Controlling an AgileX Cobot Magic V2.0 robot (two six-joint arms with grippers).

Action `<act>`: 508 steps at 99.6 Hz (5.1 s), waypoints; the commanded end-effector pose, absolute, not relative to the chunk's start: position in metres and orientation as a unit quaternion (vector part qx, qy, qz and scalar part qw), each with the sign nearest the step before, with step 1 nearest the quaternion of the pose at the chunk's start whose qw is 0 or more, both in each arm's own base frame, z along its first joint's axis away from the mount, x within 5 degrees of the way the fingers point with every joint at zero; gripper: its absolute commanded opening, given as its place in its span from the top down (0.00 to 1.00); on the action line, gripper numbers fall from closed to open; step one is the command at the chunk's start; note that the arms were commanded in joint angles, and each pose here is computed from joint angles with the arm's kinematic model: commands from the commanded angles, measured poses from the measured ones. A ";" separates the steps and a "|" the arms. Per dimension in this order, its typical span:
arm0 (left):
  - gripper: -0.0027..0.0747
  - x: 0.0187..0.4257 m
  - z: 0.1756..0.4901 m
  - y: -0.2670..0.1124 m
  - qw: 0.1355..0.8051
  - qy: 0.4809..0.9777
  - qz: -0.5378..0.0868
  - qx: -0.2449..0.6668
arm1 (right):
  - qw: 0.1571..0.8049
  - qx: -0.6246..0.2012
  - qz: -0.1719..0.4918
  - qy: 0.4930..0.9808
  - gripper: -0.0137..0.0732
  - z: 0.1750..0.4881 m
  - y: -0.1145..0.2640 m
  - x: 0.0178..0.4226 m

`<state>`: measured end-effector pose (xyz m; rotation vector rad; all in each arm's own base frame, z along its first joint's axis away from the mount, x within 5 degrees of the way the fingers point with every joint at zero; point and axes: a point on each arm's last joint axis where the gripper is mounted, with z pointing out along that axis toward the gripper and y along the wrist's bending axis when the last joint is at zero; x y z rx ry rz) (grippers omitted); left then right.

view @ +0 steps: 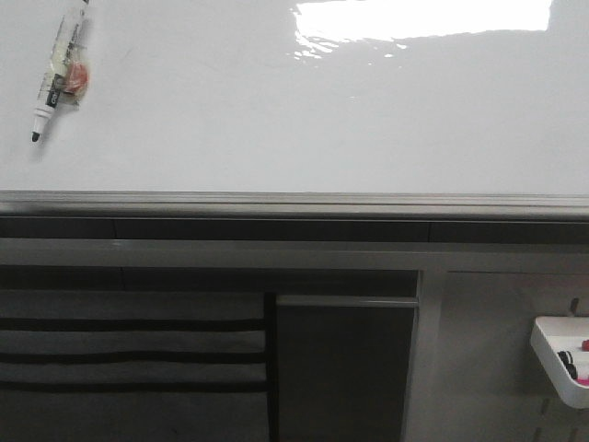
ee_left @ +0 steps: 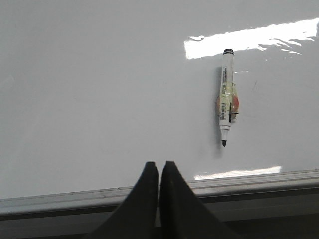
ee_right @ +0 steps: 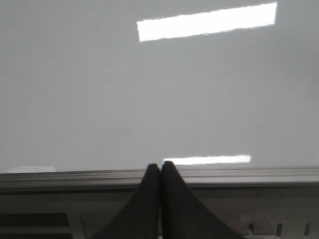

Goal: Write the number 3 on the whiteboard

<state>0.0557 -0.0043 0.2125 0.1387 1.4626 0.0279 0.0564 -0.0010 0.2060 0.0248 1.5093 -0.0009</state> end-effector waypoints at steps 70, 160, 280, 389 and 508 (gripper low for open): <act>0.99 0.034 0.292 -0.006 0.770 0.636 -0.035 0.042 | 0.794 0.005 -0.018 0.608 0.93 0.297 -0.002 0.033; 0.99 0.041 0.351 -0.007 0.752 0.656 -0.025 0.059 | 0.765 0.017 -0.012 0.644 0.93 0.348 -0.003 0.037; 0.33 0.054 0.350 -0.009 0.725 0.685 -0.032 0.061 | 0.757 0.024 0.000 0.653 0.09 0.346 -0.002 0.037; 0.40 0.286 0.299 -0.074 0.531 0.832 -0.045 0.155 | 0.678 0.032 0.025 0.734 0.09 0.358 -0.001 0.058; 0.91 0.277 0.305 -0.073 0.516 0.840 -0.050 0.162 | 0.630 0.009 0.077 0.773 0.09 0.361 0.010 0.057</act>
